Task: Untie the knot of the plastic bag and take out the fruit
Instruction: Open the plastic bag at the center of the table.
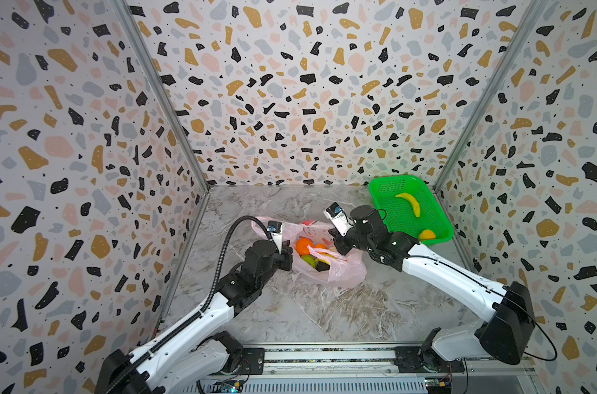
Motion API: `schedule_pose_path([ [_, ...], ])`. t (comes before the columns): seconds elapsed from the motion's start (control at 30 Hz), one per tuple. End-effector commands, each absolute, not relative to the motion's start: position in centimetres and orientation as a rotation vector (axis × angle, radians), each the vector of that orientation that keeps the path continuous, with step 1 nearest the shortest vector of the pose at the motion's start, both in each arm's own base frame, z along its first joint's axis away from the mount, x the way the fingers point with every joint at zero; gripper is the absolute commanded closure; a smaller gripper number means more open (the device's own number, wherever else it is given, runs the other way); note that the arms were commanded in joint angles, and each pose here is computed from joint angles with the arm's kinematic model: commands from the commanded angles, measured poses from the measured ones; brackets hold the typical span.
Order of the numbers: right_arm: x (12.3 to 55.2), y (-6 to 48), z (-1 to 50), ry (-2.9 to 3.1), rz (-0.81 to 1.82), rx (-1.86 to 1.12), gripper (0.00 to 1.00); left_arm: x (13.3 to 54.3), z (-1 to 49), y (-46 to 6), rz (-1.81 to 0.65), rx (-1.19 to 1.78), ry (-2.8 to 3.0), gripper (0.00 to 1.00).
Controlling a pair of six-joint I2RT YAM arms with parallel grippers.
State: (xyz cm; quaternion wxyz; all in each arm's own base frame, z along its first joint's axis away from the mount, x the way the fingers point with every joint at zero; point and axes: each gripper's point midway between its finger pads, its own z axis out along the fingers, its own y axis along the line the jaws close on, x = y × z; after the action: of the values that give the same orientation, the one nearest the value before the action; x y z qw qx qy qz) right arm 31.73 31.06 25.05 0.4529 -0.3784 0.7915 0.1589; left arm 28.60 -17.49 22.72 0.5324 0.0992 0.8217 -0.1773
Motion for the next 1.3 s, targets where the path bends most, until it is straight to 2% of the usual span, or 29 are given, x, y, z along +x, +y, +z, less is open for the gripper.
schedule_pose_path([
  [0.0,33.0,31.3,28.1,1.888,0.388,-0.92,1.0,27.2,24.2,-17.1,-0.49,0.164,1.921,1.0],
  [0.07,33.5,31.7,27.9,1.9,0.395,-0.932,1.0,26.4,23.9,-16.8,-0.501,0.144,1.92,1.0],
  [0.1,33.6,31.9,27.4,1.926,0.404,-0.952,0.94,26.1,23.4,-16.7,-0.508,0.137,1.925,1.0],
  [0.2,33.7,31.7,26.8,1.998,0.38,-0.997,0.58,25.6,22.3,-16.9,-0.526,0.133,1.941,1.0],
  [0.3,32.6,31.0,29.5,2.004,0.393,-1.001,0.32,25.5,22.6,-17.2,-0.545,0.132,1.928,1.0],
  [0.37,31.4,30.5,31.9,2.003,0.431,-1.002,0.23,25.5,22.9,-17.3,-0.546,0.131,1.916,1.0],
  [0.53,25.9,31.6,38.3,1.91,0.694,-1.025,0.22,25.3,23.6,-17.3,-0.568,0.122,1.878,1.0],
  [0.63,22.6,33.9,38.6,1.909,0.816,-1.081,0.23,25.2,24.2,-17.0,-0.573,0.108,1.85,1.0],
  [0.73,21.8,35.7,36.0,2.019,0.881,-1.079,0.27,25.0,24.7,-16.6,-0.576,0.1,1.825,1.0],
  [0.93,24.7,37.6,29.9,2.197,0.742,-1.017,0.42,24.7,23.9,-16.8,-0.597,0.11,1.827,1.0],
  [1.03,25.5,38.3,26.5,2.271,0.654,-1.026,0.44,24.6,23.8,-16.7,-0.601,0.102,1.821,1.0],
  [1.13,25.8,36.5,22.3,2.379,0.47,-1.032,0.44,24.5,23.9,-16.4,-0.598,0.093,1.811,1.0],
  [1.27,23.0,32.0,19.8,2.505,0.33,-1.029,0.44,24.5,23.8,-16.2,-0.594,0.08,1.809,1.0],
])
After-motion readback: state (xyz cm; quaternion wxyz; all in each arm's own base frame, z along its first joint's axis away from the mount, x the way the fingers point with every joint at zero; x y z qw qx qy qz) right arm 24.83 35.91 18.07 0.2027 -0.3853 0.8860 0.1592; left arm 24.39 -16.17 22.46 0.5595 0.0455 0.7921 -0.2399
